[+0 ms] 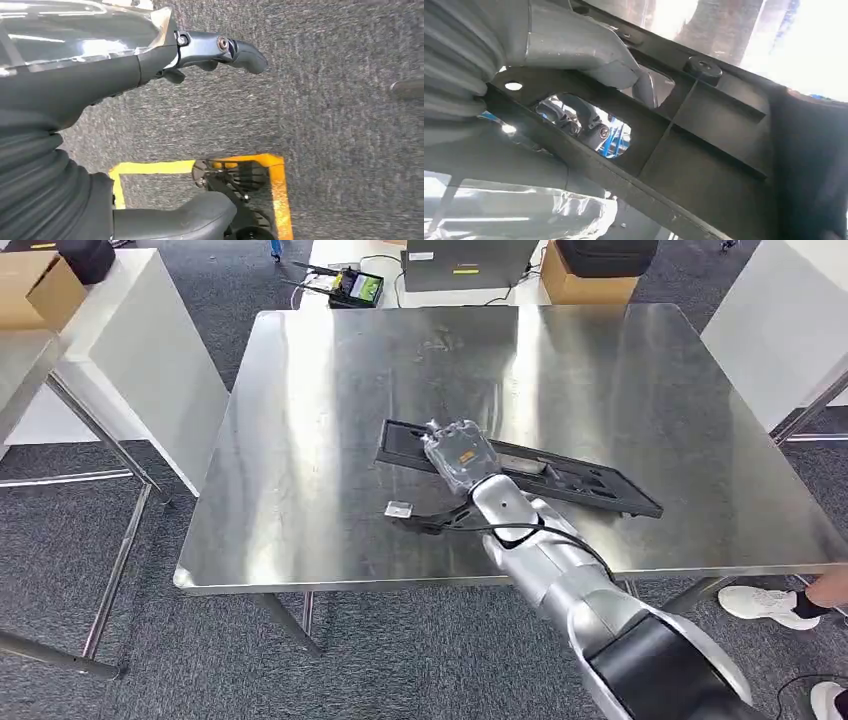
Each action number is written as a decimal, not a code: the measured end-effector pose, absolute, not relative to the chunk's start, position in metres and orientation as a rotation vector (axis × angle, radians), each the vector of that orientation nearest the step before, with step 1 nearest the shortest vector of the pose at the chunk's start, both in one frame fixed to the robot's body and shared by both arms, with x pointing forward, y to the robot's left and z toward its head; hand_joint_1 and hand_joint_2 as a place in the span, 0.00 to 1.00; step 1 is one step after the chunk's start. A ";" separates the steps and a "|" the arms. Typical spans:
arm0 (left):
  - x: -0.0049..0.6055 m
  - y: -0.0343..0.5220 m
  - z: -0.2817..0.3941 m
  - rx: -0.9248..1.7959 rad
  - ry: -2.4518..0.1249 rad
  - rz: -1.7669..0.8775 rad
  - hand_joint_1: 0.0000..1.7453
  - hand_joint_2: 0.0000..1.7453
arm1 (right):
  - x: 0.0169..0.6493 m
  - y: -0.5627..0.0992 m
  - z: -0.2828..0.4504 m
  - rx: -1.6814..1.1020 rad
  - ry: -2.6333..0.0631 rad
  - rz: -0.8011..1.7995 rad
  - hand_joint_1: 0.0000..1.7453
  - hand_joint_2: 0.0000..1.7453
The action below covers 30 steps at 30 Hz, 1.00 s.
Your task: Take the parts from the cabinet and place them on the table.
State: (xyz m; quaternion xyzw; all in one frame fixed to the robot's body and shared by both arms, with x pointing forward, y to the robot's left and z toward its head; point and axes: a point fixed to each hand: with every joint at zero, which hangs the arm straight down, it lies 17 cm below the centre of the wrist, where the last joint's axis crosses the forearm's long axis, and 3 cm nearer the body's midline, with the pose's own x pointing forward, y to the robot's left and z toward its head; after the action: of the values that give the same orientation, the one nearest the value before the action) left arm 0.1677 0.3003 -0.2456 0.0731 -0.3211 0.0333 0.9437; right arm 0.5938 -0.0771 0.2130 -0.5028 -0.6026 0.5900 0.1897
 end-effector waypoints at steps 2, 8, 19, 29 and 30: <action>0.168 0.301 -0.246 0.150 -0.655 0.071 0.00 1.00 | 0.593 -0.073 0.212 -1.410 -1.694 1.669 1.00 1.00; 0.166 0.301 -0.246 0.150 -0.652 0.074 0.00 1.00 | 0.591 -0.066 0.213 -1.405 -1.705 1.672 1.00 1.00; 0.163 0.304 -0.246 0.152 -0.650 0.100 0.00 1.00 | 0.585 -0.048 0.215 -1.391 -1.720 1.694 1.00 1.00; 0.153 0.304 -0.250 0.154 -0.628 0.110 0.00 1.00 | 0.581 -0.046 0.204 -1.383 -1.707 1.720 1.00 1.00; 0.154 0.305 -0.249 0.154 -0.629 0.111 0.00 1.00 | 0.582 -0.047 0.204 -1.384 -1.702 1.720 1.00 1.00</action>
State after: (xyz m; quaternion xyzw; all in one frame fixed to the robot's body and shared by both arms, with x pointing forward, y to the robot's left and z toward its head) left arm 0.1535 0.3048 -0.2495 0.0758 -0.3088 0.0543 0.9465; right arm 0.5816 -0.0473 0.2035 -0.4886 -0.6012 0.6073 0.1761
